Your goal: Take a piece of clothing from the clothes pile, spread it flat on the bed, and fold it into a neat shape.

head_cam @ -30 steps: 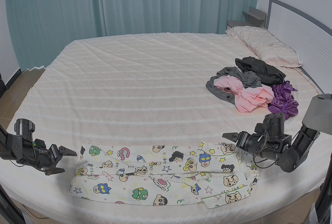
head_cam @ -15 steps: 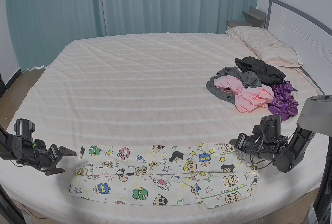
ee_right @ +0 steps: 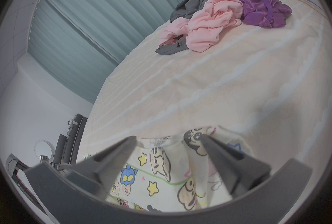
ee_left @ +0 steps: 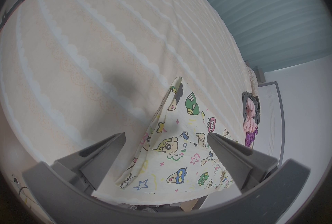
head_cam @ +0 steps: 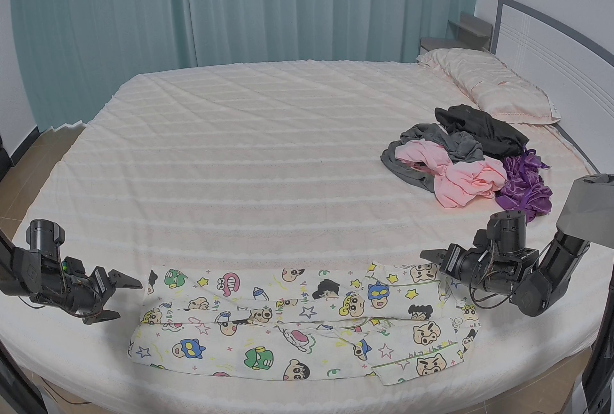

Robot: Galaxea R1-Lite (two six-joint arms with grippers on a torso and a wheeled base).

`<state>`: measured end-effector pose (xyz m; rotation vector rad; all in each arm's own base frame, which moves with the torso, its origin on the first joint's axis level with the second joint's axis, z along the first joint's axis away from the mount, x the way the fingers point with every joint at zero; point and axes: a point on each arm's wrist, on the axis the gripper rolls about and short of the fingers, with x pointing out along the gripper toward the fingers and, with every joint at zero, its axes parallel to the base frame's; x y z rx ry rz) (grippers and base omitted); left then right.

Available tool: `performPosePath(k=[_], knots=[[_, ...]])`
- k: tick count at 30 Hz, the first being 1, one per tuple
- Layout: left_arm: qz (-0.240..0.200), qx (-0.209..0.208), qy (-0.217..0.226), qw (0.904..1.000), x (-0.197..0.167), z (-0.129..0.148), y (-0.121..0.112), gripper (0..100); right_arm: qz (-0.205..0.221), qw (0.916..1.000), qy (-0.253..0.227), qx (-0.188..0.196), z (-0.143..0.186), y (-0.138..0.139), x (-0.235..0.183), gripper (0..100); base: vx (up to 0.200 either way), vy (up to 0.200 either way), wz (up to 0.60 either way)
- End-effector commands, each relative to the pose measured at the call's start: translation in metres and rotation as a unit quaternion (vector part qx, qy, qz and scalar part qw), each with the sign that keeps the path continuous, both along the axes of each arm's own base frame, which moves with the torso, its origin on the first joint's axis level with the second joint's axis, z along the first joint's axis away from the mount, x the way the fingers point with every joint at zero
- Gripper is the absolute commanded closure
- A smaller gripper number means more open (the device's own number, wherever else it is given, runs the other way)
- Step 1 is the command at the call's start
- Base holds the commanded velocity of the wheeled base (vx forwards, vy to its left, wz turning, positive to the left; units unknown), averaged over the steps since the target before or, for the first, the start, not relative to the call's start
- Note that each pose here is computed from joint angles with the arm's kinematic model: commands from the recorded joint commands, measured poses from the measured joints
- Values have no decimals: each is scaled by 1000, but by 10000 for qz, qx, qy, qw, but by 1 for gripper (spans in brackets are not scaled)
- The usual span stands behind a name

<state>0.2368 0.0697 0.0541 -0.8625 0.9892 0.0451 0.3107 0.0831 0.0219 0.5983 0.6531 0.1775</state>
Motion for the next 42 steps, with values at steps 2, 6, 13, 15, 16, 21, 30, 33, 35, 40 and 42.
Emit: performPosePath(k=[2, 6, 13, 15, 16, 21, 30, 33, 35, 40, 42], knots=[[6, -2, 6, 10000, 0, 0, 0, 0, -79, 9998, -198, 49, 11, -4, 5, 0, 0, 0, 0], [-4, 24, -38, 10000, 2, 1, 0, 0, 70, 9995, -291, 83, 25, 5, 1, 0, 0, 0, 0], [-214, 102, -287, 9993, 23, 12, -10, 0, 403, 9988, -293, 26, 26, 31, -11, 0, 0, 0, 0], [-228, 20, -272, 9994, 29, 14, -18, 0, 454, 9986, -269, 23, 24, 35, -13, 0, 0, 0, 0], [-232, 12, -275, 9994, 29, 15, -20, 0, 462, 9986, -269, 23, 24, 35, -13, 0, 0, 0, 0], [-546, 17, -174, 9984, 34, 8, -37, 0, 493, 9985, -233, 12, 23, 36, -16, 0, 0, 0, 0], [-952, 500, -87, 9942, 38, -7, -38, 0, 507, 9985, -195, 3, 21, 36, -18, 0, 0, 0, 0], [-1059, 575, -79, 9927, 39, -11, -37, 0, 514, 9985, -187, 4, 20, 36, -18, 0, 0, 0, 0], [-1108, 587, -87, 9921, 39, -12, -37, 0, 514, 9985, -187, 4, 20, 36, -18, 0, 0, 0, 0], [-1139, 600, -71, 9917, 44, -17, -37, 0, 517, 9985, -183, 14, 20, 36, -18, 0, 0, 0, 0], [-1139, 589, -94, 9917, 45, -17, -37, 0, 517, 9985, -175, 12, 20, 36, -18, 0, 0, 0, 0]])
